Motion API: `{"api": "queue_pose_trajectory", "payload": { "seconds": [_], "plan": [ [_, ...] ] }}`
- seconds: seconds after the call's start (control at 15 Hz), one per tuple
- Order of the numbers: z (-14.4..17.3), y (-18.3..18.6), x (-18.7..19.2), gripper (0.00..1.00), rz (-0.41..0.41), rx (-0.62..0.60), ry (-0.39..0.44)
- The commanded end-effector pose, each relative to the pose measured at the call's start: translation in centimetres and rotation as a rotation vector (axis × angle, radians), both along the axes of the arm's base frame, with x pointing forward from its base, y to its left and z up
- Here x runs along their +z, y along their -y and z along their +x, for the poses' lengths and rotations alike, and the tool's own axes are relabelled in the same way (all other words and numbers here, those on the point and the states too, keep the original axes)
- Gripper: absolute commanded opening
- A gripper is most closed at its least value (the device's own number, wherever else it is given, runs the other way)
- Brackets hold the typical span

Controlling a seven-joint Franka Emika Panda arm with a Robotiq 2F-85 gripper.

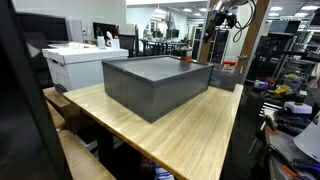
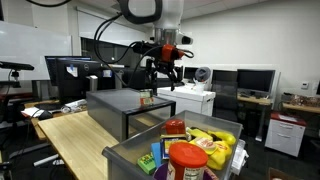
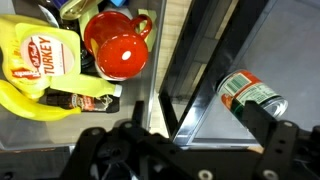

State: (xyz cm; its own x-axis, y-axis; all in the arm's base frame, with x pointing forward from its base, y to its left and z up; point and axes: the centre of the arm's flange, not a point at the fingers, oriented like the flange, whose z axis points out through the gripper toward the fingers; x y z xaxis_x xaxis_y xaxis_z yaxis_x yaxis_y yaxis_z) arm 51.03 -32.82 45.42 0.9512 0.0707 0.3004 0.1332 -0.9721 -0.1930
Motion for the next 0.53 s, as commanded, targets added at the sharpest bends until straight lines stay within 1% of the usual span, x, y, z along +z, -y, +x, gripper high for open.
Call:
{"api": "queue_pose_trajectory", "payload": {
  "seconds": [0.0,0.2,0.47],
  "plan": [
    [-0.5,1.4,-0.5,1.00,-0.009,-0.068,-0.008],
    [-1.1,3.2,-1.0,1.00,-0.028,-0.150,-0.012],
    [-1.3,5.1,-1.6,1.00,-0.022,-0.232,-0.016]
  ]
}}
